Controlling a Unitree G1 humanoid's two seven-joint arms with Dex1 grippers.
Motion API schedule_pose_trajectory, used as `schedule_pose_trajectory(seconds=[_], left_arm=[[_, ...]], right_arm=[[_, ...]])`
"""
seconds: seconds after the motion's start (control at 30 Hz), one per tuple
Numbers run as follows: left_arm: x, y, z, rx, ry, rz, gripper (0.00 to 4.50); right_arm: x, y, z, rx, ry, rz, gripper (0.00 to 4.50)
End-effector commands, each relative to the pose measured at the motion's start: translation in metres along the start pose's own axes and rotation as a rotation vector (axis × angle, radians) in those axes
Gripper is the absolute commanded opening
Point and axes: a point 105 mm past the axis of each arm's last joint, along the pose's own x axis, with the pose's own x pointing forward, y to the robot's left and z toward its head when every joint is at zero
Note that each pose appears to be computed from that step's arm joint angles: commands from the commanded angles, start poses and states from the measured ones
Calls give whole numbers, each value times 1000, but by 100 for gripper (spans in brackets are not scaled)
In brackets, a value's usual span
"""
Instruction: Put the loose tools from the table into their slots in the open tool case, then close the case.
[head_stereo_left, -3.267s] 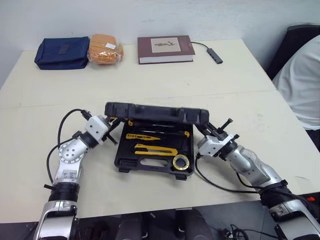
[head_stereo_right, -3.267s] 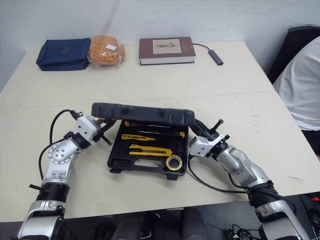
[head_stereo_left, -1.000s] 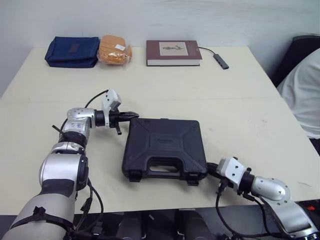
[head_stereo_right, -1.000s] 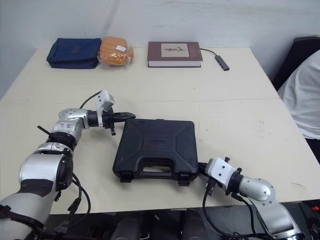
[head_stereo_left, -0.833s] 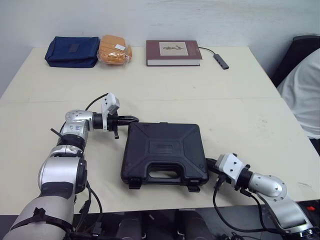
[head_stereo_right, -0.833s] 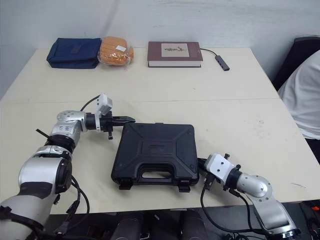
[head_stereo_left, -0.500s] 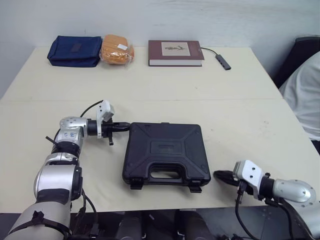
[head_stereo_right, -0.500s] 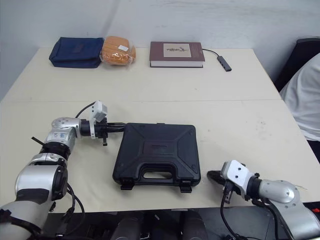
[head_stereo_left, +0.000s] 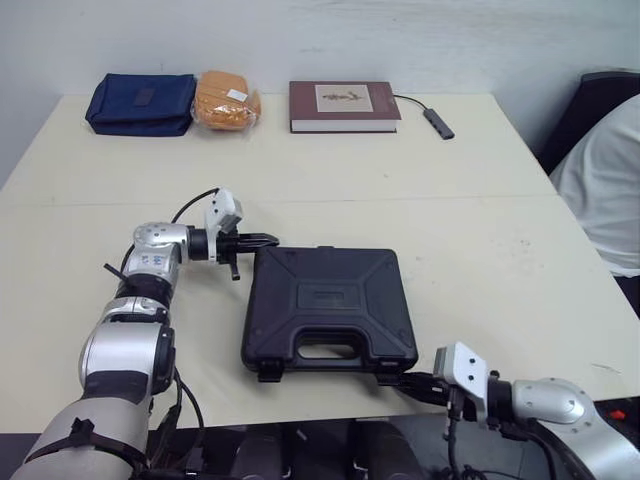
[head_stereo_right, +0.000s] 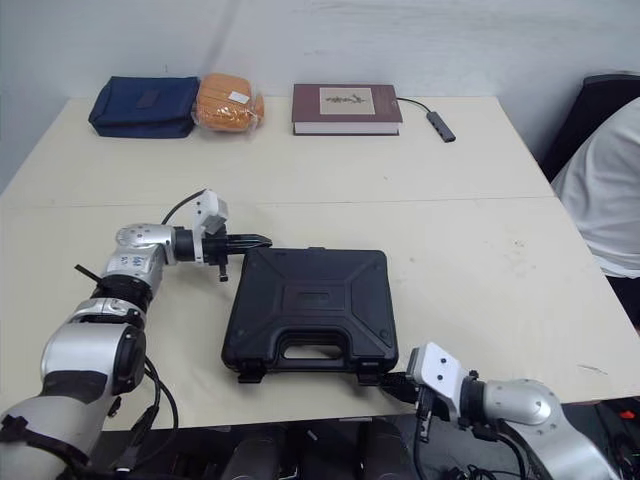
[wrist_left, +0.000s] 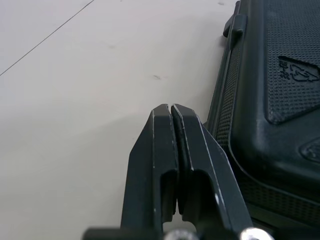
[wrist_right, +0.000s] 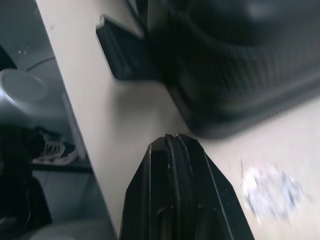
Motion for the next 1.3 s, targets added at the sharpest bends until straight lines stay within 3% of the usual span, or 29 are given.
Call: schedule_pose_trajectory(seconds=[0.03,0.57,0.87,1.17,1.3], left_arm=[[2,-7,-3,3,22,-66,2],[-42,-29,-17,-42,-45,-25,2],[-52,-54,-20,-103,-101,107,2],[-72,-53,-22,-150,-152,306,2],[-88,-41,2,-97,-245,346,2]], right_arm=[[5,-18,-1,-71,-13,-117,0],[19,-88,12,-223,-45,-258,0],[28,-108,19,-245,-69,-296,0],[21,-112,15,-241,-78,-346,0],[8,-108,13,-240,-63,-364,0]])
